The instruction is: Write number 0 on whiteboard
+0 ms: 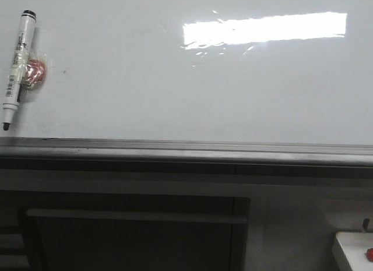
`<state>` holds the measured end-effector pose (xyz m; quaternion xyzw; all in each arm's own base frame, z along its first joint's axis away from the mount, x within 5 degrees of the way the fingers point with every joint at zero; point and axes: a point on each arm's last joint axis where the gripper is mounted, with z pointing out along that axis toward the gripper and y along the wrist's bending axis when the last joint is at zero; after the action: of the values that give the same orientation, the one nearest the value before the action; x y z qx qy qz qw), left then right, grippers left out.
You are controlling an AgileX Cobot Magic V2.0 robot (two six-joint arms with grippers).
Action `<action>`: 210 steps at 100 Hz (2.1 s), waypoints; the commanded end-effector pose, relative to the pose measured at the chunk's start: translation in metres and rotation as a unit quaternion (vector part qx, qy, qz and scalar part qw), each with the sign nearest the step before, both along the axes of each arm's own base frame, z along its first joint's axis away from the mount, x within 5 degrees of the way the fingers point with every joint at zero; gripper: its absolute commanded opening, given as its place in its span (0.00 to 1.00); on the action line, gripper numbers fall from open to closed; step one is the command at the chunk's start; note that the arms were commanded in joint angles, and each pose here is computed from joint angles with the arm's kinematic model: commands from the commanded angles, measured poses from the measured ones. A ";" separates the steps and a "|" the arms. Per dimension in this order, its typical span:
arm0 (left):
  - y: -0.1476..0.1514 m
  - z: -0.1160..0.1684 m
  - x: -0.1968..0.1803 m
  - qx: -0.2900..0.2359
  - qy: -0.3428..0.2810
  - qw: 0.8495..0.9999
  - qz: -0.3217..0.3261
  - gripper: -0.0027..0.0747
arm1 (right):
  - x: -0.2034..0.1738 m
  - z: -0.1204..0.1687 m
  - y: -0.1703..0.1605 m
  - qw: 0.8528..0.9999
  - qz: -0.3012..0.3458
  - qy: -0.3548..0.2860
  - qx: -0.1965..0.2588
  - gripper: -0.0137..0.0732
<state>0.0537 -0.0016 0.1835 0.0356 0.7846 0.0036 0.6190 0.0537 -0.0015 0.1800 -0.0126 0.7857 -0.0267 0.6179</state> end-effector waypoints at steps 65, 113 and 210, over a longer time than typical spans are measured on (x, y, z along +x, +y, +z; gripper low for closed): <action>0.003 0.005 0.000 0.072 -0.048 0.996 0.004 0.01 | 0.000 -0.005 -0.001 1.000 -0.003 -0.006 -0.008 0.09; -0.005 0.044 -0.003 0.069 -0.264 0.962 -0.025 0.01 | 0.001 0.027 0.000 0.983 -0.002 -0.185 -0.013 0.09; -0.001 0.120 0.018 -0.043 -0.121 0.992 0.002 0.20 | 0.002 0.093 0.005 0.998 0.018 -0.012 0.065 0.09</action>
<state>0.0697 -0.0024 0.2849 0.0094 0.7364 -0.0178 0.6762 0.0530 0.0040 0.2574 0.0105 0.8005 0.0321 0.5984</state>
